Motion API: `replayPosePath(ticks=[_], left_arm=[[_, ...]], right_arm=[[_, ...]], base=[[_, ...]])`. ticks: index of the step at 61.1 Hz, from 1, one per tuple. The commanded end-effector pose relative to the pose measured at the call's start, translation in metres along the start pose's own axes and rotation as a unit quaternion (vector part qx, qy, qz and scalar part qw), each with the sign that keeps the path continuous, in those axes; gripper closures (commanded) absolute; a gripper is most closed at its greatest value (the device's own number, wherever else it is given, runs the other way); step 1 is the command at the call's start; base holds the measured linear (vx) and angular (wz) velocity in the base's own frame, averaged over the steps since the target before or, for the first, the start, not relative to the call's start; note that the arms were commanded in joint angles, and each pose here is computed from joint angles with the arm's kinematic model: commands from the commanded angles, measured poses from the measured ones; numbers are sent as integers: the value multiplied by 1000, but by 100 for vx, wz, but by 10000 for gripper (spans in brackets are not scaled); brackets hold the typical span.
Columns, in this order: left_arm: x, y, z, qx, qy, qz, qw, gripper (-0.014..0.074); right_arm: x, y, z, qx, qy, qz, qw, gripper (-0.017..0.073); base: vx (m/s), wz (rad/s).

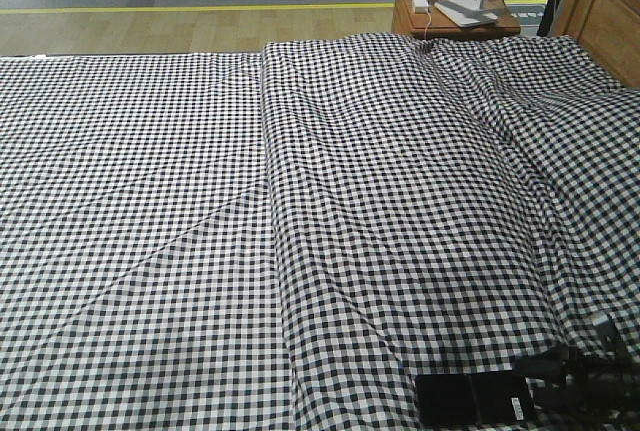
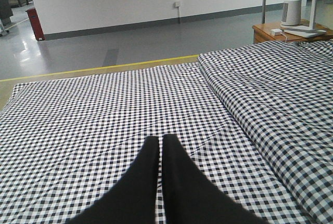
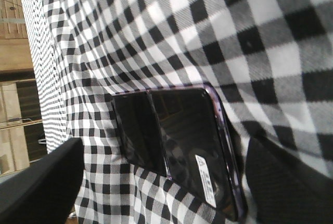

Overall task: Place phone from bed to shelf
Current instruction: 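Close the right gripper on the black phone's edge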

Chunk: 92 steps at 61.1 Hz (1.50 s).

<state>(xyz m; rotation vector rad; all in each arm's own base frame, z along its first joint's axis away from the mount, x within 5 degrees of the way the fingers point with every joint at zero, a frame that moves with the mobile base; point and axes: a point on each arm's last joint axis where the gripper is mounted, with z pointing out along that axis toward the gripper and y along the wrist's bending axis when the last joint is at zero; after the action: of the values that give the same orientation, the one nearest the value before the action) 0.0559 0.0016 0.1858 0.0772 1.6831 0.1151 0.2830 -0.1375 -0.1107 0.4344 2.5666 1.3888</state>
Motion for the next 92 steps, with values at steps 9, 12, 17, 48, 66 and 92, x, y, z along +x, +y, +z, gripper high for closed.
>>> replayPosePath(ticks=[9, 12, 17, 48, 66, 92], left_arm=[[-14, 2, -3, -8, -50, -7, 999, 592], [-14, 2, -3, -8, -50, -7, 999, 592], [-14, 2, -3, -8, -50, -7, 999, 592], [-14, 2, -3, -8, -50, -7, 999, 592], [-14, 2, -3, -8, -50, -7, 999, 592], [-14, 2, -3, -8, -50, -7, 999, 592]], right_arm=[[0, 5, -1, -33, -1, -2, 999, -34], [2, 3, 1, -39, 2, 2, 999, -34], [4, 3, 4, -48, 3, 7, 999, -34], [-10, 31, 49, -60, 73, -52, 994, -34], [-8, 39, 60, -64, 94, -63, 991, 50], [-4, 41, 58, -81, 117, -75, 987, 575]], base=[[0, 0], [0, 0], [0, 0], [0, 0], [0, 0], [0, 0]])
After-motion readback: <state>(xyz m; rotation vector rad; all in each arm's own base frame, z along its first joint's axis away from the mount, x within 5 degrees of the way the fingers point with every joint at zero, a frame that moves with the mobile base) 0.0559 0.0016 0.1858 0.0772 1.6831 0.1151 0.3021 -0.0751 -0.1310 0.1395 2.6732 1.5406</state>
